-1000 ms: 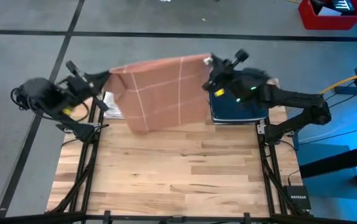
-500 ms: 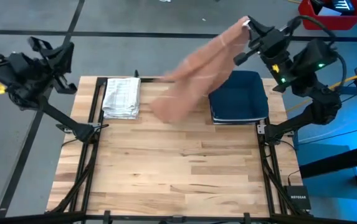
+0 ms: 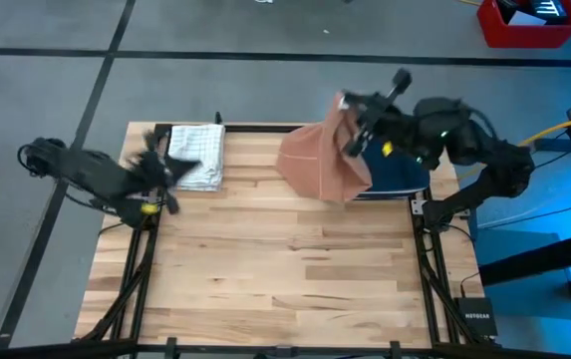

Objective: Fold towel
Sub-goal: Fold the brown towel on the table

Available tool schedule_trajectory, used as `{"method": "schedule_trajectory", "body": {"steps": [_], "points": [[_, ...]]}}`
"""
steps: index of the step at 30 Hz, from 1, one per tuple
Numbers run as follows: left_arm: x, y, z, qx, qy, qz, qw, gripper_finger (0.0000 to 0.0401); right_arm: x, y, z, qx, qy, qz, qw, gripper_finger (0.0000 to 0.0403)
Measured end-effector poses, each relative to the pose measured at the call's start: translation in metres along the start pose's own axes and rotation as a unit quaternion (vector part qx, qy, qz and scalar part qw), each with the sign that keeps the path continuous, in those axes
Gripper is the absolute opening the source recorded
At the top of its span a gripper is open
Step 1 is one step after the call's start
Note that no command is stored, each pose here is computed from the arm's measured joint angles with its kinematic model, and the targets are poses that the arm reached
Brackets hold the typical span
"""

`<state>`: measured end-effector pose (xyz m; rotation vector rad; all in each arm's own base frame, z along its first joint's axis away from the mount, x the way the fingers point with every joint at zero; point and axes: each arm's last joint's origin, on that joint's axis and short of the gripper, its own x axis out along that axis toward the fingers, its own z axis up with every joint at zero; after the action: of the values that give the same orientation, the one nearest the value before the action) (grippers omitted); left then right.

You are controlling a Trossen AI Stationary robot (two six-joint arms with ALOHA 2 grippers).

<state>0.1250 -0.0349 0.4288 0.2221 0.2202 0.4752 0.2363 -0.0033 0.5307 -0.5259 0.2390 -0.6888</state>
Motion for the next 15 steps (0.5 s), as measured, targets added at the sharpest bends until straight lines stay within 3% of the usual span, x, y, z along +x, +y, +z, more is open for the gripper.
{"method": "schedule_trajectory", "body": {"steps": [7, 15], "points": [[0.037, -0.061, -0.086, -0.034, 0.092, -0.004, 0.995, 0.0, -0.003, 0.046, 0.006, -0.013, 0.003, 0.071, 0.997, 0.0005], [0.069, -0.114, -0.123, -0.099, 0.093, -0.059, 0.989, 0.0, 0.002, 0.097, 0.01, -0.018, 0.003, 0.14, 0.99, 0.0005]]}}
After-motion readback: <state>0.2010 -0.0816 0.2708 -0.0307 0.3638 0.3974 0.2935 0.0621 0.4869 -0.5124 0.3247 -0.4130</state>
